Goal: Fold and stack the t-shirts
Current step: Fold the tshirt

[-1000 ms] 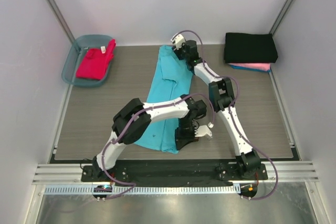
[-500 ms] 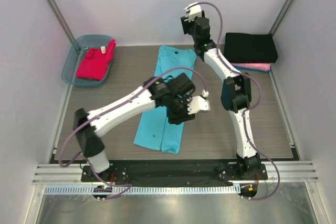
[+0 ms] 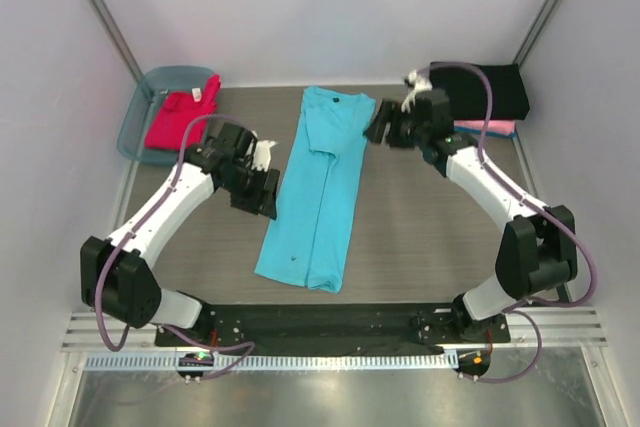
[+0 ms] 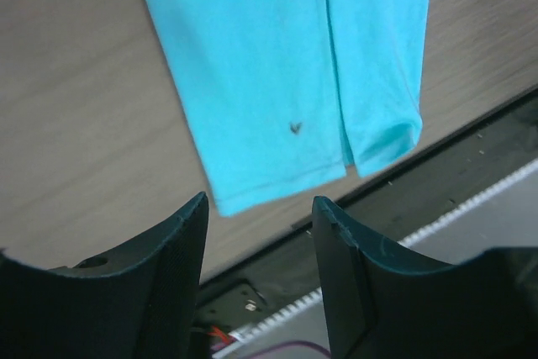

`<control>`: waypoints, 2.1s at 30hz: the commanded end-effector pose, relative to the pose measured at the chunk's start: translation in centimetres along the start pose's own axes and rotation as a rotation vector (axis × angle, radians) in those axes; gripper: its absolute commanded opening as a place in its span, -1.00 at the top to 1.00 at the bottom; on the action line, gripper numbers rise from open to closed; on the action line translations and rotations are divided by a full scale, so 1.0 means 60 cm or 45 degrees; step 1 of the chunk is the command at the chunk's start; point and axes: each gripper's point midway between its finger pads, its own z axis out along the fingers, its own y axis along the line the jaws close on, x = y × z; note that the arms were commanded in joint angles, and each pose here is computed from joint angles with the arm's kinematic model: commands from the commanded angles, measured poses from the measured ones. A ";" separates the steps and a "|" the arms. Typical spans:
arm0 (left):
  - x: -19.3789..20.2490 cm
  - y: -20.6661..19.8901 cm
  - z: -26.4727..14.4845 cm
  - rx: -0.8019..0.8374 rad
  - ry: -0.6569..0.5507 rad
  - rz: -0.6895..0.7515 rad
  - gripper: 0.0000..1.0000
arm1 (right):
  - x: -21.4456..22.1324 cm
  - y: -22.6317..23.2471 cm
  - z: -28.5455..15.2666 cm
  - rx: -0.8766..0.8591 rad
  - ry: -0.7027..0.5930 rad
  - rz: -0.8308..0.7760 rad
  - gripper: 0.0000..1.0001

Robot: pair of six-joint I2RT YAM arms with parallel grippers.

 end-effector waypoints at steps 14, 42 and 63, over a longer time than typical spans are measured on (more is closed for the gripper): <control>0.124 0.039 0.117 0.116 0.247 -0.677 -0.03 | 0.531 0.082 -0.164 -0.047 1.033 0.678 -0.11; 0.229 0.074 0.158 -0.034 0.490 -0.932 0.19 | 0.655 0.111 -0.217 0.100 1.270 0.578 -0.02; 0.158 0.044 0.116 0.162 0.322 -0.828 1.00 | 0.525 0.169 -0.162 -0.170 1.018 0.373 0.95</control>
